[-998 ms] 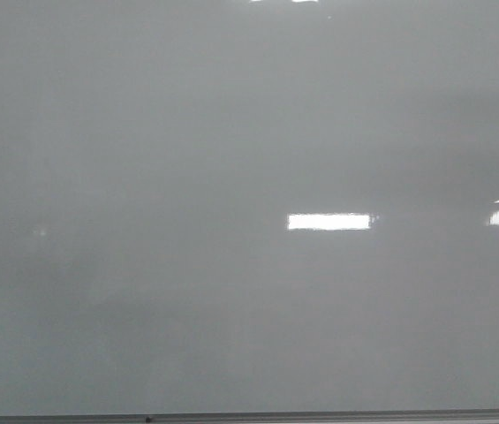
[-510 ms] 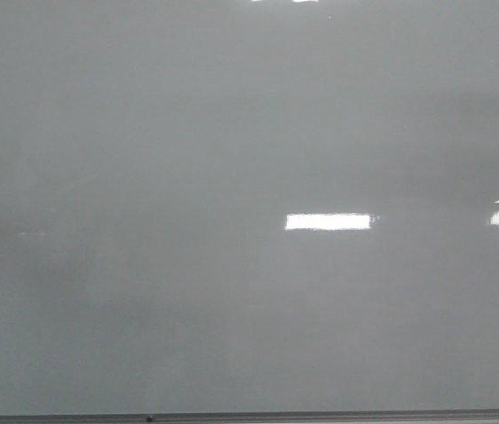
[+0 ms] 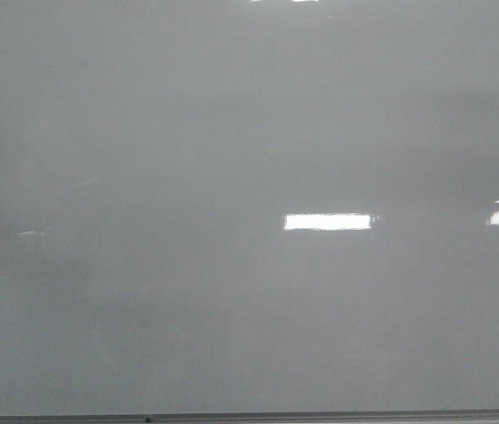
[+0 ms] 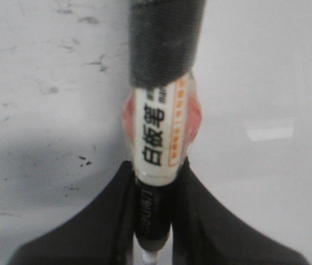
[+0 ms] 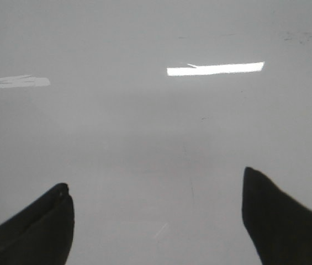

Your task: Write number 7 on whiteboard

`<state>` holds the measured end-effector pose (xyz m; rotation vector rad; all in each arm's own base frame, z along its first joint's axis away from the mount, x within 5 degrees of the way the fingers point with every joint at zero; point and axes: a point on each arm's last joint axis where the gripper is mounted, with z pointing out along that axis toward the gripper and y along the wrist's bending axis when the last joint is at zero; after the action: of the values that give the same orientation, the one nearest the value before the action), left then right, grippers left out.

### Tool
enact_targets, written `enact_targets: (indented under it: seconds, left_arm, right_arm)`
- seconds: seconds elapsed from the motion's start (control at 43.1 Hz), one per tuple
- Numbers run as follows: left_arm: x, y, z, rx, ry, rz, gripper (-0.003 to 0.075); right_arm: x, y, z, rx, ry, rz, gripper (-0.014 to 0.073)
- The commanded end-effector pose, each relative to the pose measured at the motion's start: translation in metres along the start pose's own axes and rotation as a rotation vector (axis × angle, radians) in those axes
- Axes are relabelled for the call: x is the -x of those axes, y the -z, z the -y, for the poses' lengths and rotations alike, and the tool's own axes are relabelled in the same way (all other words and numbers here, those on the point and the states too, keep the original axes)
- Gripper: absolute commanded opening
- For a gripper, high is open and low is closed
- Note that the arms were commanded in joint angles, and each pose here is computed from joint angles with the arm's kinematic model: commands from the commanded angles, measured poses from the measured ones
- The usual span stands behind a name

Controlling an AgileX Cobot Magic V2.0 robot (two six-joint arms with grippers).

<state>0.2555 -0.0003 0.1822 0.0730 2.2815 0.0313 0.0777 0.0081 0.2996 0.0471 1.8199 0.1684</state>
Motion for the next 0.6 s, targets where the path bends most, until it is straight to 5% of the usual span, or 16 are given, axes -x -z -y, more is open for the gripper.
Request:
enact_targets:
  seconds: [0.0,0.278,0.58]
  left_arm:
    - [0.021,0.022,0.003,-0.011,0.095,0.047,0.0008]
    - [0.041,0.062,0.044,-0.178,-0.114,-0.216,0.0007]
    - [0.046,0.120,0.111,-0.451,-0.630,-0.069,0.0007]
  right_arm:
    - [0.018,0.002,-0.002,0.005,-0.006,0.103,0.0634]
    - [0.017,-0.012,-0.005,0.028,0.010,-0.122,0.0634]
    - [0.037,-0.041,-0.049,0.388,0.191,-0.381,0.0634]
